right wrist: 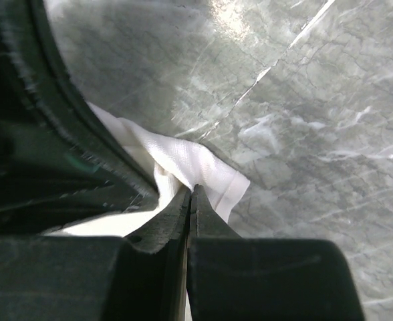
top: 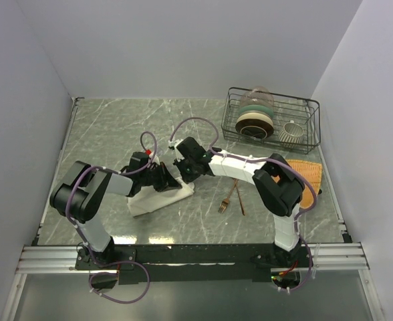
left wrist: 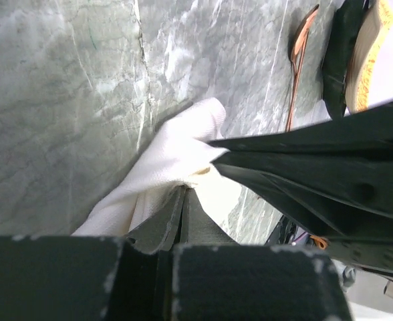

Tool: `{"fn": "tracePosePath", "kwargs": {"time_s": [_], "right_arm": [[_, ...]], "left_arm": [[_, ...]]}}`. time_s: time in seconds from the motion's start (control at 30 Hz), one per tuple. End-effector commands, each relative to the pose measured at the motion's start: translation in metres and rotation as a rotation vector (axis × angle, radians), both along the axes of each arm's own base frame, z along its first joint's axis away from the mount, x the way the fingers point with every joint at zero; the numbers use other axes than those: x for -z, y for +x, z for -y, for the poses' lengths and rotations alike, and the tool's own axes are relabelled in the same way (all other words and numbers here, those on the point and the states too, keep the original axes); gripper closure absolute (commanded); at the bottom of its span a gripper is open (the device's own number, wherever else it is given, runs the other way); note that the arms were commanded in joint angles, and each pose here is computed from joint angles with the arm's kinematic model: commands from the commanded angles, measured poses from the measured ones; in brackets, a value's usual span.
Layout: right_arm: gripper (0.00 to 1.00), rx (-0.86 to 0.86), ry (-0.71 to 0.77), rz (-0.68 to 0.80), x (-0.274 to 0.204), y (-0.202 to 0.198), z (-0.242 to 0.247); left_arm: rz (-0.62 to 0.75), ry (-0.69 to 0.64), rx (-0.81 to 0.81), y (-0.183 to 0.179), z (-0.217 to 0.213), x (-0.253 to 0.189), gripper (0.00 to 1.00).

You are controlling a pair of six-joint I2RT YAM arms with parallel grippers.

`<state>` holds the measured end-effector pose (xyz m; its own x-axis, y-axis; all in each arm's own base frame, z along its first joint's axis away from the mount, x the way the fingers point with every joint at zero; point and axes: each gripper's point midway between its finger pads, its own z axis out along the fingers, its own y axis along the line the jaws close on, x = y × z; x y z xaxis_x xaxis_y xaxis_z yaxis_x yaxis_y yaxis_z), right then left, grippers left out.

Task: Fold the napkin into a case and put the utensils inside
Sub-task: Stuff the top corner of the smaller-rectangle-folded napkin into the folded napkin.

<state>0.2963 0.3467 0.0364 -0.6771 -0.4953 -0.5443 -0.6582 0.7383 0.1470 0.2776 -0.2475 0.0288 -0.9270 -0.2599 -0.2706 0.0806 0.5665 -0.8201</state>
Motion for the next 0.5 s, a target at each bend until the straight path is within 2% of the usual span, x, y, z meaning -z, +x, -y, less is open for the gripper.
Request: {"fn": "tracePosePath", "kwargs": {"time_s": [0.0, 0.47], "right_arm": [[1.00, 0.022, 0.080, 0.057, -0.045, 0.002, -0.001], [1.00, -0.049, 0.127, 0.030, -0.040, -0.022, 0.000]], "left_arm": [[-0.012, 0.058, -0.018, 0.005, -0.007, 0.012, 0.99], [-0.051, 0.128, -0.010, 0.007, -0.012, 0.029, 0.99]]}}
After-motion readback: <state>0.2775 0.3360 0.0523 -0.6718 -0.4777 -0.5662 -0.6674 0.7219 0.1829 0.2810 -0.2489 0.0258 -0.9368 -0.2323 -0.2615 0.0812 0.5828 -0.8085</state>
